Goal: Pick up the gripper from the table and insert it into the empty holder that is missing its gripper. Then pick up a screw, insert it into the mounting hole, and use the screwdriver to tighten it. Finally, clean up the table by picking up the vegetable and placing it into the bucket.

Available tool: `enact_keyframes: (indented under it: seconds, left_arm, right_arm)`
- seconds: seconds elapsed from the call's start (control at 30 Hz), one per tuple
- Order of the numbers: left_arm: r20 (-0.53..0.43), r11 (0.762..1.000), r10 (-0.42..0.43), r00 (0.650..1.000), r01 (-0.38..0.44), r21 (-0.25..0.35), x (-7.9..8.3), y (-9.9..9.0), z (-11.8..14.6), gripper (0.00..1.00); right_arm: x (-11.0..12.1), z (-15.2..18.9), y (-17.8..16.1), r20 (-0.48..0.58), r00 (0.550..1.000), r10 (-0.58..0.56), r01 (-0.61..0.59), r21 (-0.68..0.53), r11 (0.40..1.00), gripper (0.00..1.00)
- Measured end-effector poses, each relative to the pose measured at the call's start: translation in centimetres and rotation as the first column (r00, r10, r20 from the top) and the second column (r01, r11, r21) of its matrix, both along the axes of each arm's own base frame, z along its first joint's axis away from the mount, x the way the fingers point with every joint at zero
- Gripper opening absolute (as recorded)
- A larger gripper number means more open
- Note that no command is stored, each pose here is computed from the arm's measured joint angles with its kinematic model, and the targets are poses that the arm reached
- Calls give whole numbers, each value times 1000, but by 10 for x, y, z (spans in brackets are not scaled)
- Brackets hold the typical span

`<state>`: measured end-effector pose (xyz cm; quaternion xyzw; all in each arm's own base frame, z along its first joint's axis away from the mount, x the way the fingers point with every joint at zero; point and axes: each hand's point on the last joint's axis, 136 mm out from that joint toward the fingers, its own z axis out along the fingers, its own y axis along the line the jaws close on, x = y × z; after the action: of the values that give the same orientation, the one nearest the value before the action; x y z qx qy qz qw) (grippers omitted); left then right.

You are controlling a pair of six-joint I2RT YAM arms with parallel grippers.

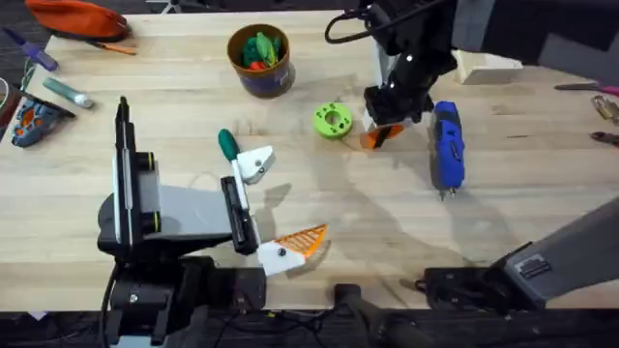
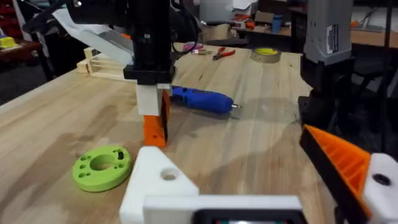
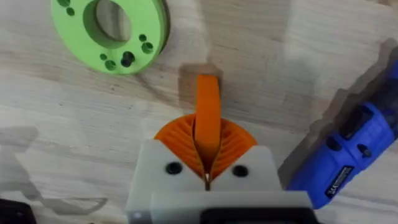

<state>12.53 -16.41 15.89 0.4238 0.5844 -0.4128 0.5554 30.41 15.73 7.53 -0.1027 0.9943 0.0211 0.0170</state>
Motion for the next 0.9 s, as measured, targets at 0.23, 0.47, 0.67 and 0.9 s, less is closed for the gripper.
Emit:
enact_keyframes:
  seconds: [0.23, 0.47, 0.67, 0.9]
  left_arm:
    - [0, 1000, 0, 1000, 0, 0, 0, 0, 0, 985]
    - [0, 1000, 0, 1000, 0, 0, 0, 0, 0, 985]
    - [0, 1000, 0, 1000, 0, 0, 0, 0, 0, 985]
    - [0, 1000, 0, 1000, 0, 0, 0, 0, 0, 986]
  right_arm:
    - [0, 0, 0, 0, 1000, 0, 0, 0, 1000, 14]
    - [0, 0, 0, 0, 1000, 0, 0, 0, 1000, 13]
    - [-3, 6, -1, 2, 1000, 0, 0, 1, 1000, 12]
    - [-9, 65, 3, 138, 990, -31, 15, 118, 993, 11]
